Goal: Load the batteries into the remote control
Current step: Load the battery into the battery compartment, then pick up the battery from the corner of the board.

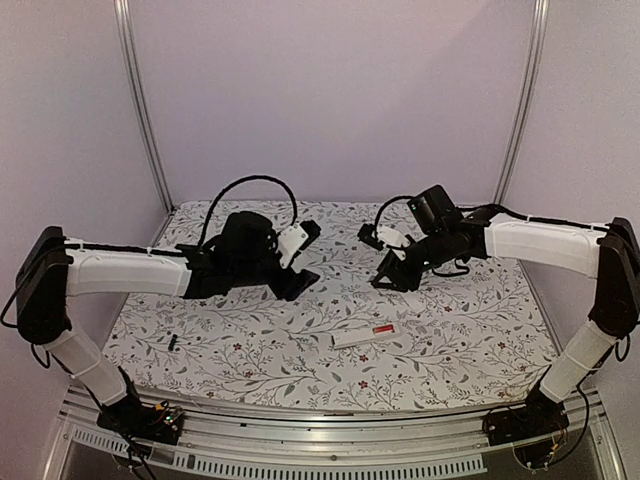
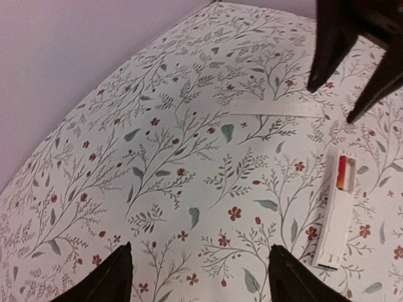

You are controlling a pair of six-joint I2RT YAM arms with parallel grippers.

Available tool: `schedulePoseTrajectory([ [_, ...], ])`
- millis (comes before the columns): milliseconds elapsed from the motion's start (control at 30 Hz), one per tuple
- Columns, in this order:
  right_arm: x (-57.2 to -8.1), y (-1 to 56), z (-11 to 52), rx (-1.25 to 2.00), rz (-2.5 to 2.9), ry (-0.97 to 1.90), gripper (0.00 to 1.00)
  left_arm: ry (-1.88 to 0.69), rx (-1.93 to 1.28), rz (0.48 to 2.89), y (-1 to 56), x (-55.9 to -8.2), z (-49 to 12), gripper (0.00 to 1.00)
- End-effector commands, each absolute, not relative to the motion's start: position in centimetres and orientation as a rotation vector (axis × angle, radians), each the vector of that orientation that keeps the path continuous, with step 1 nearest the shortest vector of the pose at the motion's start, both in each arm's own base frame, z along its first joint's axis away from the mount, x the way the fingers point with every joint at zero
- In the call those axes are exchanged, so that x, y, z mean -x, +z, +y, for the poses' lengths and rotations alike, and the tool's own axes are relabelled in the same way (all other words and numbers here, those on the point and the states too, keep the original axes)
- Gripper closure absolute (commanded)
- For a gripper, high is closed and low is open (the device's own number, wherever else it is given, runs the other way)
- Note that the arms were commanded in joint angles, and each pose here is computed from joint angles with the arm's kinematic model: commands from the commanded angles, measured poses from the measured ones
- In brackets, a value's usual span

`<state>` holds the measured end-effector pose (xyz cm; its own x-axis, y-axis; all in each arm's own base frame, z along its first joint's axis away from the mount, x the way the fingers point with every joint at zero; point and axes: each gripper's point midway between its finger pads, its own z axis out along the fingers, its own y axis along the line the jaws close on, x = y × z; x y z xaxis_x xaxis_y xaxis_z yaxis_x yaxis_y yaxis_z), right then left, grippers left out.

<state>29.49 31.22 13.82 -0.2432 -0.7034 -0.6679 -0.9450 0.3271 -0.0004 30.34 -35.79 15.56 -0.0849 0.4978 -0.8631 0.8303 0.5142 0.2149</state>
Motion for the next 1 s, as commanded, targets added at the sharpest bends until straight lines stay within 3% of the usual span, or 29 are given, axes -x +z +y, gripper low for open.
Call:
schedulePoseTrajectory([
  [0,-32.7,15.9,31.0,1.172,2.110,0.470,0.59,0.214,-0.786,2.461,7.6,-30.6,-22.6,0.26],
  [133,-32.7,15.7,30.9,1.118,2.146,0.492,0.56,0.670,-0.805,2.602,6.2,-28.1,-15.5,0.14],
  [467,-31.2,14.6,30.2,1.099,2.182,0.521,0.33,0.665,-0.593,2.737,9.5,-30.8,-11.6,0.13],
  [600,-30.7,14.9,30.3,1.093,2.168,0.561,0.31,0.358,-0.208,2.559,13.7,-33.4,-12.8,0.14],
  [700,-30.4,15.6,30.8,1.093,2.146,0.606,0.30,0.148,0.096,2.419,14.7,-32.4,-11.9,0.14],
  [800,-30.0,16.2,31.3,1.100,2.131,0.657,0.30,0.084,0.532,2.309,12.9,-29.3,-7.8,0.15],
  [967,-29.3,16.6,31.8,1.123,2.114,0.708,0.30,0.060,0.850,2.154,11.2,-25.6,-3.6,0.16],
])
